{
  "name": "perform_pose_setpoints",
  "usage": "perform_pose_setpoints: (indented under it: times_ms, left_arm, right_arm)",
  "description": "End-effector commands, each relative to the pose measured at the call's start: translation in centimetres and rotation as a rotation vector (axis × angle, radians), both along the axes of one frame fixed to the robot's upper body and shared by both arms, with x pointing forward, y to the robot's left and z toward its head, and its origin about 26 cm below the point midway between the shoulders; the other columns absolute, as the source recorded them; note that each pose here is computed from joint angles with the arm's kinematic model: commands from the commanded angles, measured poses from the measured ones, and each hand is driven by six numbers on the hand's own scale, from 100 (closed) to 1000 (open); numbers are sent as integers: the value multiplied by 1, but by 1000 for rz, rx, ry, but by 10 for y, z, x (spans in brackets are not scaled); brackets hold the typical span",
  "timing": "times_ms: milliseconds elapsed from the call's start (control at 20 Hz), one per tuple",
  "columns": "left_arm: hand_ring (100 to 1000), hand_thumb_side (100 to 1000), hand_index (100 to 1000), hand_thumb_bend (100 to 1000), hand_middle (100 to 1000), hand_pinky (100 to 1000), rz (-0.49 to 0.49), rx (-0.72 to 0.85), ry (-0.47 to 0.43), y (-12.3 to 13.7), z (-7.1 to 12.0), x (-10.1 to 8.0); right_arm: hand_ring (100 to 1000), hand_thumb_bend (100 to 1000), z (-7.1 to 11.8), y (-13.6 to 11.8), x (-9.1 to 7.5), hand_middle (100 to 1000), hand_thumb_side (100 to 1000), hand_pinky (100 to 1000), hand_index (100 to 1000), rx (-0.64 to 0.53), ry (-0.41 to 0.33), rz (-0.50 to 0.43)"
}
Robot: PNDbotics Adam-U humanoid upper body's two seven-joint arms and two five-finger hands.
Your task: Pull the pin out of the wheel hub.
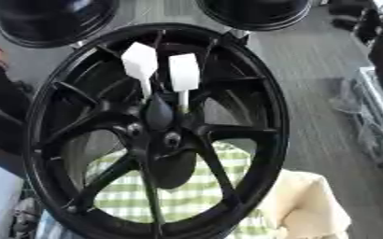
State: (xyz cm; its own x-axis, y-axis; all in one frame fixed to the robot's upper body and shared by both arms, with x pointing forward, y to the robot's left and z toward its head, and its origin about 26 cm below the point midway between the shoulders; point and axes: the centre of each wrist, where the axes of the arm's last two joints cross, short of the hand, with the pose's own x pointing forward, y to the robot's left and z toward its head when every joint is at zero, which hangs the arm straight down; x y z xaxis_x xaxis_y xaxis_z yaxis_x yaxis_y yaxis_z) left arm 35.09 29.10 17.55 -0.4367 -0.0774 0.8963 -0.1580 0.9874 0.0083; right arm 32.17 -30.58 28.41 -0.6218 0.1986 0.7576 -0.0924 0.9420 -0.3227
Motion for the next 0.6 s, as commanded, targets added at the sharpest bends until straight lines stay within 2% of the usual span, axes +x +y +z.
perform_pose_setpoints:
  times_ms: [50, 350, 600]
  left_arm:
    - [753, 834, 735, 100, 693, 744, 25, 32, -25, 9, 10, -2]
    - [753, 835, 735, 100, 693, 744, 41, 46, -12, 16, 7, -4]
    - [754, 836, 735, 100, 693, 744, 57, 57, -5, 21, 5, -6]
  right_arm:
    - [810, 100, 35, 1, -9, 790, 664, 853, 890, -94, -74, 33]
    - [814, 100, 84, 18, -5, 791, 581, 853, 888, -217, -146, 121]
    - [816, 100, 110, 34, 19, 791, 531, 853, 887, -310, -162, 155]
